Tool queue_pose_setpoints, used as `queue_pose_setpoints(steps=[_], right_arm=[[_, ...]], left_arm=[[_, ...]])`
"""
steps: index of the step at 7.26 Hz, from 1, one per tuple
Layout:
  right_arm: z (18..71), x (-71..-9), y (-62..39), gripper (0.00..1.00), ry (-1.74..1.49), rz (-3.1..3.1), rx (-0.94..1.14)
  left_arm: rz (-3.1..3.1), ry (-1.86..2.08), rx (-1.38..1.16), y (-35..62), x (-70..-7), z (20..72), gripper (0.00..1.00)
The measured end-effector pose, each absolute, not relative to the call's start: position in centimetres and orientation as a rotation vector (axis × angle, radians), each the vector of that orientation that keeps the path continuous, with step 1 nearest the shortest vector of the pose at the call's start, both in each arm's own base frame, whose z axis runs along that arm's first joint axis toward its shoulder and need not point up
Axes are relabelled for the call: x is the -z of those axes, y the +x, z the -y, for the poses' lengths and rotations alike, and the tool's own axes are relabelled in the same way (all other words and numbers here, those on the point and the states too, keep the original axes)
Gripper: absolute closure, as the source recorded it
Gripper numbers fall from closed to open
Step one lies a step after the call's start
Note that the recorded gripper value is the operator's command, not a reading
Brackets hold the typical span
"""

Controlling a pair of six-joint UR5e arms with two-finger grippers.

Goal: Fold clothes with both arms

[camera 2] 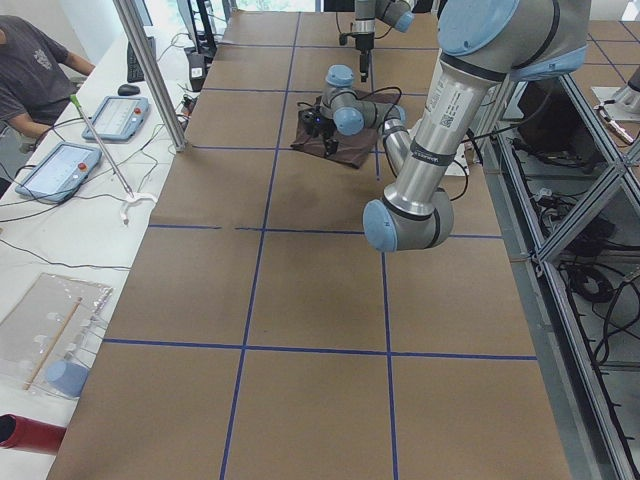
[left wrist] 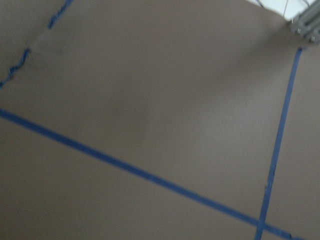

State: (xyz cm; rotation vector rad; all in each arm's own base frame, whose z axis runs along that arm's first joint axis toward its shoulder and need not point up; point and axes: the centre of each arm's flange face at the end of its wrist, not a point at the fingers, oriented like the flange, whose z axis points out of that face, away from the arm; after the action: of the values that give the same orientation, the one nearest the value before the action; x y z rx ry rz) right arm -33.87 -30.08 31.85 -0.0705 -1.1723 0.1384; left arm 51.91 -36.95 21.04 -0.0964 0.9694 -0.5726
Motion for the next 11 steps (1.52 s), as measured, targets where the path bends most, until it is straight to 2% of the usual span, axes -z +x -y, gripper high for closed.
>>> queue_pose_setpoints(steps=[1,3,6,7,8,10,11], right_arm=[[34.1,-29.8,-34.2,0.0,0.001,1.208,-0.177],[39.0,-29.6,-33.9,0.0,0.125,1.173,-0.131],[41.9,-29.7,-33.4,0.0,0.195,1.076,-0.053],[42.2,-29.6,-33.3,0.0,0.201,1.072,-0.048],[42.3,-29.5,-33.2,0.0,0.204,1.071,-0.045],[42.3,-29.3,-33.0,0.0,0.21,1.075,-0.042],[42.3,-29.3,-33.0,0.0,0.212,1.076,-0.041]], left_arm=[[-0.957,-0.165,0.609,54.4,-21.3,33.1,0.03],[-0.929,-0.227,0.66,57.6,-21.8,28.1,0.06],[-0.894,-0.211,0.692,59.1,-23.5,27.4,0.19],[-0.884,-0.204,0.697,59.4,-23.9,27.5,0.29],[-0.878,-0.199,0.702,59.5,-24.2,27.6,0.46],[-0.874,-0.198,0.712,59.7,-24.4,27.7,0.98],[-0.873,-0.198,0.718,59.7,-24.4,27.7,1.0]])
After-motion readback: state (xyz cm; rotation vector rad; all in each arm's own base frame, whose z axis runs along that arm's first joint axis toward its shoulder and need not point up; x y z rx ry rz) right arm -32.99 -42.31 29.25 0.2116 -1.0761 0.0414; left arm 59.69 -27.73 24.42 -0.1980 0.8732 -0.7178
